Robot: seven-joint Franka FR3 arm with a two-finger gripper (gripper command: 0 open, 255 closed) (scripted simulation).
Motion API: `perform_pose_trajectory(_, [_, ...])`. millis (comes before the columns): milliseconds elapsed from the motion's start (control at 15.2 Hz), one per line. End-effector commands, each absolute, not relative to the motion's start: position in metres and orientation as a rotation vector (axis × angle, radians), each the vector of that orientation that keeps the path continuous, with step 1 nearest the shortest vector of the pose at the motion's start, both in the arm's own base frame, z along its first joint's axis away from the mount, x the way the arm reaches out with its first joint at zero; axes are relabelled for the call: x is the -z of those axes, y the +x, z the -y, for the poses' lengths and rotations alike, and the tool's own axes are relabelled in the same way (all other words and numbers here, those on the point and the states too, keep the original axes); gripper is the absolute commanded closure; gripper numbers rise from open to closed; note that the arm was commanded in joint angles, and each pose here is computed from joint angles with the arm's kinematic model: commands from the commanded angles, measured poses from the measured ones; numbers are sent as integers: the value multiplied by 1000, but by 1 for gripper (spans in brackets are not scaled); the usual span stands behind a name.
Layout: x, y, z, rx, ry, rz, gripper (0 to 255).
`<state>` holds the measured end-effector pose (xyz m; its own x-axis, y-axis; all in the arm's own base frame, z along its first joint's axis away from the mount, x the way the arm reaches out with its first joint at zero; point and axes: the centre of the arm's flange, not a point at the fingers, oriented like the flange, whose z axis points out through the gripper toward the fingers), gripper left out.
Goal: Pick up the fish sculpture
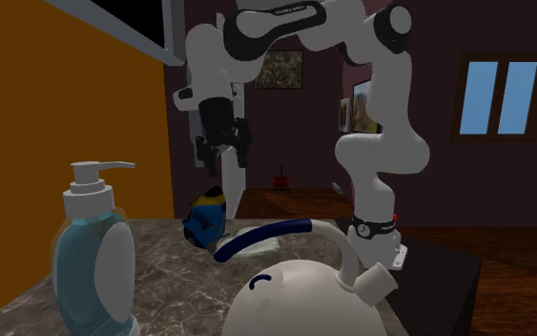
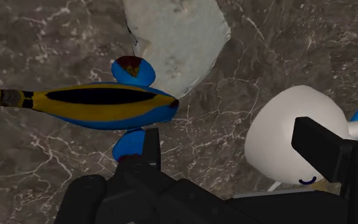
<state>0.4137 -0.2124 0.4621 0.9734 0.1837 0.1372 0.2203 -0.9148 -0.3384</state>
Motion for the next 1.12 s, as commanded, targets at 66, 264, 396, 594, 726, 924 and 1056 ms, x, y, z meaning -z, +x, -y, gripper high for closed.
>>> perform_pose_trajectory(66, [-432, 438, 237, 184, -2682, 351, 0])
perform_pose_trajectory(264, [-401, 466, 257, 215, -2601, 402, 0])
perform_pose_trajectory(396, [-380, 485, 269, 236, -2546, 435, 0])
perform_pose_trajectory(594, [-368, 486, 270, 237, -2543, 437, 0])
perform_pose_trajectory(726, [-358, 486, 270, 237, -2543, 437, 0])
perform_pose_trajectory(924, [-339, 486, 270, 237, -2543, 437, 0])
perform_pose_trajectory(1056, [-339, 486, 270, 237, -2543, 437, 0])
